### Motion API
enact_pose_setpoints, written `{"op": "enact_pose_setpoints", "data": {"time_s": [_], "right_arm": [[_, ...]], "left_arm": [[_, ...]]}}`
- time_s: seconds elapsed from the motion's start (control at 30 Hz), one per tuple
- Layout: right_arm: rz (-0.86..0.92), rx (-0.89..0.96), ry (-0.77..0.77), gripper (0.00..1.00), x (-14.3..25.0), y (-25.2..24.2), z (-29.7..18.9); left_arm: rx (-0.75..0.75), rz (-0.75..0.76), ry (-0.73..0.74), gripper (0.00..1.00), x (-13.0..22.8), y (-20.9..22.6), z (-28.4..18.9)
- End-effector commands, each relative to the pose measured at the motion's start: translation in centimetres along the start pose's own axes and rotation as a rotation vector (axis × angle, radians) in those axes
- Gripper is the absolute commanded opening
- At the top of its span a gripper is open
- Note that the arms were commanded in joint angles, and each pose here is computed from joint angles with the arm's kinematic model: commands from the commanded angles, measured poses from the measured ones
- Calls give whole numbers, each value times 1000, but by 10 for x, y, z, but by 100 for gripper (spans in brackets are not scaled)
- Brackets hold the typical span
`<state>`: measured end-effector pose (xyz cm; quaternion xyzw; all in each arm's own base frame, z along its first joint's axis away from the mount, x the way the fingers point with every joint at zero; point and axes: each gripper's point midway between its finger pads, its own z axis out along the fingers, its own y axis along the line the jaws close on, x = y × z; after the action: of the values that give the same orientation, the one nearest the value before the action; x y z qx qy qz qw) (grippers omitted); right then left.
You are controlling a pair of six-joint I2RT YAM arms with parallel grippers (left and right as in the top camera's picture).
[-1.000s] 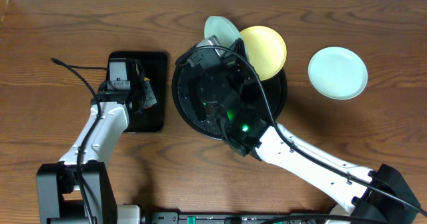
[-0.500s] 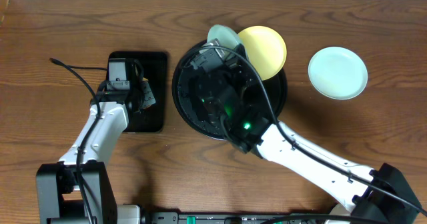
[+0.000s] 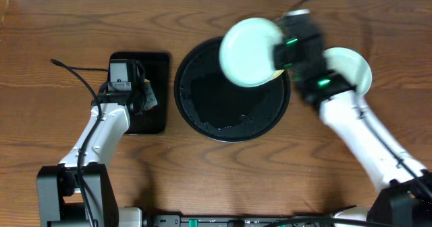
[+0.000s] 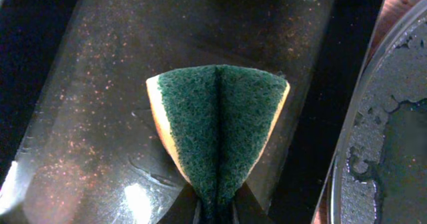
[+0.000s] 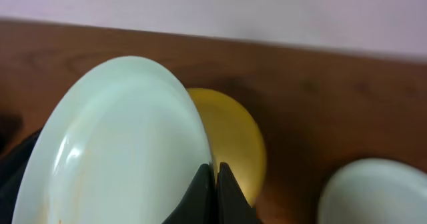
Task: Clean dirty plates on tray and stack at the side
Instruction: 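Lift the cleaned plate with the right gripper and carry it rightward, then lower the mint-green plate onto the other green plate and release, then move the right gripper to the yellow plate on the round tray and pinch its rim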
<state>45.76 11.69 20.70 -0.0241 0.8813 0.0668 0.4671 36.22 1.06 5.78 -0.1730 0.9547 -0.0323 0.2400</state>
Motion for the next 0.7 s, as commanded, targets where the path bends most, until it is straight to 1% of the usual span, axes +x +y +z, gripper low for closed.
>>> {"op": "enact_pose_setpoints", "data": {"time_s": [0.0,0.13,0.27,0.37,0.43,0.5,0.53,0.57,0.63,0.67], "right_arm": [[197,-82,29,1,-6,-42,-6],[308,90,39,1,2,-138,-10],[406,214,48,1,19,-209,-16],[459,273,73,1,36,-243,-15],[483,295,99,1,49,-257,-11],[498,305,126,3,61,-264,-5],[504,308,140,7,67,-266,-1],[501,310,152,15,71,-268,2],[507,310,181,38,81,-268,6],[495,297,204,46,85,-265,6]], "left_arm": [[-16,5,-1,8,-2,4,1],[-15,4,-2,7,-2,4,1],[-15,4,-1,8,-2,4,1],[-15,4,-1,8,-2,4,1],[-15,4,-1,8,-2,4,1],[-15,4,-2,8,-2,4,1],[-15,4,-2,8,-2,4,1],[-15,4,-2,8,-2,4,1],[-15,4,-1,9,-2,4,1],[-15,4,-1,9,-2,4,1]]}}
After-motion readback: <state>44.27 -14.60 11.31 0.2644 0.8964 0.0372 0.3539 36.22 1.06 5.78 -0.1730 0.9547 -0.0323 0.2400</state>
